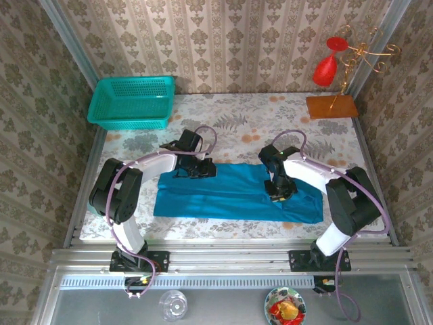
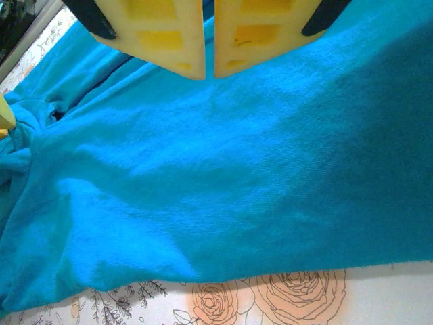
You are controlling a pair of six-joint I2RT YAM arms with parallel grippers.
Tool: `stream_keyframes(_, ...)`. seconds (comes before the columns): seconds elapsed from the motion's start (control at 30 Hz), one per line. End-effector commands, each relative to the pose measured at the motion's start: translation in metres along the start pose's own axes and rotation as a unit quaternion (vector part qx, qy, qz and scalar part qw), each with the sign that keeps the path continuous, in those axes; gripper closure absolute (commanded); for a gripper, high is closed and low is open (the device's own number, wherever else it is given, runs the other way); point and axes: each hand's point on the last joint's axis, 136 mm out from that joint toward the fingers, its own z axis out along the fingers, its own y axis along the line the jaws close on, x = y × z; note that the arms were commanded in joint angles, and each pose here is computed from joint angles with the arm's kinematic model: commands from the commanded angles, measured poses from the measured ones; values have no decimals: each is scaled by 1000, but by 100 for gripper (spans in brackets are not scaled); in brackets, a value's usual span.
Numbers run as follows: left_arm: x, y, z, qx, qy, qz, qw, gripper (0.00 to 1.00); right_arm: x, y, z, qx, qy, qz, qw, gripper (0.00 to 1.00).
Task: Fold the inside-out t-shirt
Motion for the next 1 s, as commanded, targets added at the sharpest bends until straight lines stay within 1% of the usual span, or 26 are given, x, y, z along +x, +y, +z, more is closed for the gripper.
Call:
stream_keyframes(0.0, -2, -3, -9, 5, -9, 4, 1000, 87, 12, 3, -13, -1, 16, -11, 1000, 77)
stream_keyframes(0.1, -1, -2, -8, 5, -7, 4, 1000, 87, 16, 3, -15, 7, 21, -14, 1000, 77)
stream_keyframes(0.13, -1, -1, -7, 5, -6, 4, 1000, 87, 16, 2, -16, 12, 21, -14, 1000, 75)
stream_keyframes(0.17, -1, -2, -8, 5, -7, 5, 1000, 87, 16, 1, -15, 19, 22, -15, 999, 70)
stream_keyframes(0.2, 0, -1, -7, 4, -5, 4, 1000, 87, 16, -3, -15, 33, 20, -16, 999, 62)
stream_keyframes(0.23, 0, -1, -7, 4, -6, 4, 1000, 87, 14, -8, -15, 51, 18, -18, 998, 58)
stream_keyframes(0.27, 0, 0, -7, 4, -6, 3, 1000, 87, 12, -12, -15, 65, 16, -21, 998, 58)
stream_keyframes(0.47, 1, 0, -9, 4, -7, 3, 1000, 87, 1, -14, -9, 100, 28, -58, 993, 58)
stream_keyframes(0.67, 0, 2, -11, 3, -9, 1, 1000, 87, 4, 0, -1, 64, 51, -77, 994, 61)
stream_keyframes(0.77, 1, 2, -11, 3, -9, 0, 1000, 87, 8, 3, 0, 63, 65, -78, 993, 64)
stream_keyframes(0.97, 0, 2, -12, 3, -9, 1, 1000, 87, 16, 8, -1, 60, 82, -75, 992, 65)
